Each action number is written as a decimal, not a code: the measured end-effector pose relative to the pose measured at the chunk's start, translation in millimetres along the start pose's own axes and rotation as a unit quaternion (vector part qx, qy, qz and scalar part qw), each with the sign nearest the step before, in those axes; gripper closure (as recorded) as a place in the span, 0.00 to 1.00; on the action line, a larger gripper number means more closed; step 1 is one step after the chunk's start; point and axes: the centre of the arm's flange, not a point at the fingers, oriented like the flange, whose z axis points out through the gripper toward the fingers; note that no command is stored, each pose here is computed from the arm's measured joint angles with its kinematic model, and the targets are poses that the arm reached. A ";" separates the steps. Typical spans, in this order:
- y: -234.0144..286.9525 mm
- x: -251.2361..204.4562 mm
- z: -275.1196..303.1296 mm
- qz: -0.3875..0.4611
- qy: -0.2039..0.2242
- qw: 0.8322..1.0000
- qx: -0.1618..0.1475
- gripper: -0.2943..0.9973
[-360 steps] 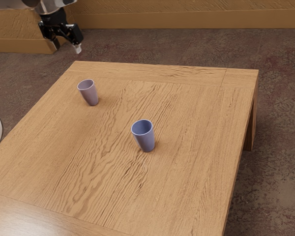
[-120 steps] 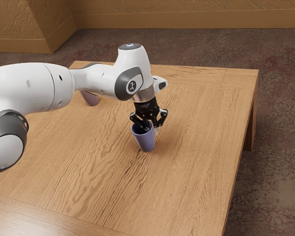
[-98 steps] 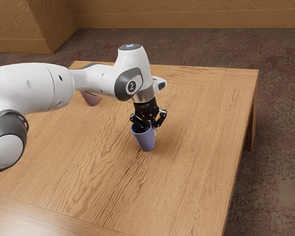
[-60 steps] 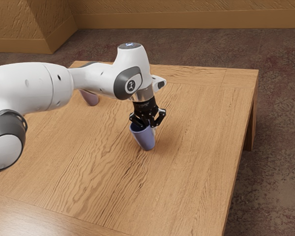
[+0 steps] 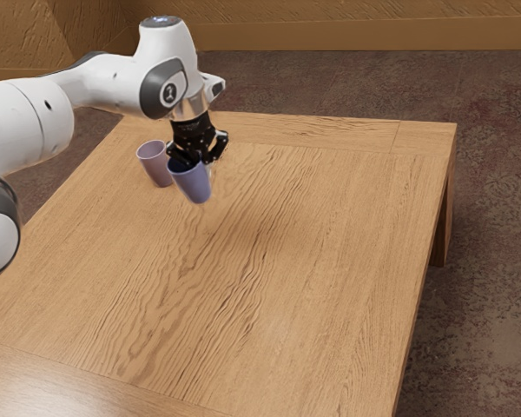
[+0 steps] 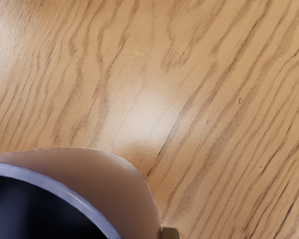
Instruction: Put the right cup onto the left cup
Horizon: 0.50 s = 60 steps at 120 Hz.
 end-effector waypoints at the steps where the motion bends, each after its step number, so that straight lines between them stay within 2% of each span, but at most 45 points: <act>1: -3.4 3.9 -2.4 -0.004 0.002 1.000 -0.001 0.83; 26: -62.5 81.2 -59.5 -0.060 0.047 0.997 -0.011 0.83; 40: -90.6 109.6 -63.0 -0.079 0.050 0.996 -0.005 0.83; 60: -110.4 130.5 -40.6 -0.087 0.032 0.996 0.008 0.83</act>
